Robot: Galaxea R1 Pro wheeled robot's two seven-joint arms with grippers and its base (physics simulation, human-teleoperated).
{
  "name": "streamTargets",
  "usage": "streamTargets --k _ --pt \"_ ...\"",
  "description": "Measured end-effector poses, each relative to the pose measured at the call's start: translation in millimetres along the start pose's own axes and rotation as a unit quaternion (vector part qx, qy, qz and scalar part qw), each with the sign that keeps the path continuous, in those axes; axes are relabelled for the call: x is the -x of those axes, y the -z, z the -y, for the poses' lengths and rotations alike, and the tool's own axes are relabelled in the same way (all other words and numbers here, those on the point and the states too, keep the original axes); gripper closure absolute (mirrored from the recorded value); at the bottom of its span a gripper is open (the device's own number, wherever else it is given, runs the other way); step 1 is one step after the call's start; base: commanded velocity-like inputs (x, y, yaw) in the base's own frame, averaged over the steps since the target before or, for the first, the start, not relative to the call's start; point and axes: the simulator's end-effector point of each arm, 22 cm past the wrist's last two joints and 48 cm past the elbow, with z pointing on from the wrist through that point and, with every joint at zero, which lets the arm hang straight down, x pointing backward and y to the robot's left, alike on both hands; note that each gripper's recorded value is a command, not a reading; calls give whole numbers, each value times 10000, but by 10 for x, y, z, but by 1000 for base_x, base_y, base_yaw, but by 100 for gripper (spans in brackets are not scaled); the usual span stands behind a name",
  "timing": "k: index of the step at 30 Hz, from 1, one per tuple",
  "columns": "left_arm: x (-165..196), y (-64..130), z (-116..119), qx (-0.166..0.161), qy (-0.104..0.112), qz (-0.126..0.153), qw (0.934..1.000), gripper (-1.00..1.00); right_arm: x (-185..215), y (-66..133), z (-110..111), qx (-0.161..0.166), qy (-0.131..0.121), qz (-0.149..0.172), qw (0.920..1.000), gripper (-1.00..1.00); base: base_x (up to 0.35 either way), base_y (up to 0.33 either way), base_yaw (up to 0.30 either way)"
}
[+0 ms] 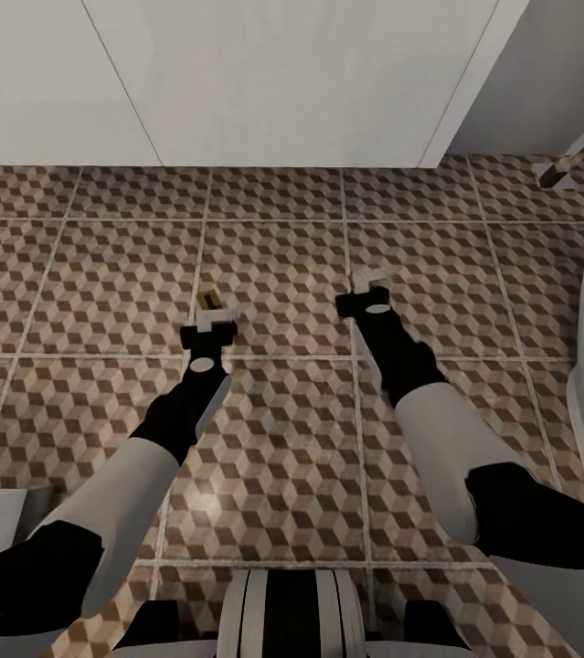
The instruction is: Take the four mousetraps from the cabinet in the bathroom and place them on the bathroom floor. Make sure all four end up on the same floor surface, and ensure that at least two of them are either under or directly next to the same bathroom sink.
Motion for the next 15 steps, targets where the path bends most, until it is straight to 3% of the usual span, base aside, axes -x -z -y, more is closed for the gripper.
streamTargets --k 5,8,11,15 --pt "-122 -1 5 -72 -39 -122 9999 100 188 48 -10 92 -27 154 9998 100 0 0 0" --pt "-358 10 129 -381 -188 -512 9978 100 229 58 -8 102 -34 197 9997 100 0 0 0" --pt "-694 64 266 -876 -422 -1190 9881 100 243 62 -16 123 -37 217 9997 100 0 0 0" --pt "-814 91 285 -1091 -509 -1468 9818 100 246 68 -105 325 -32 225 9992 100 0 0 0"
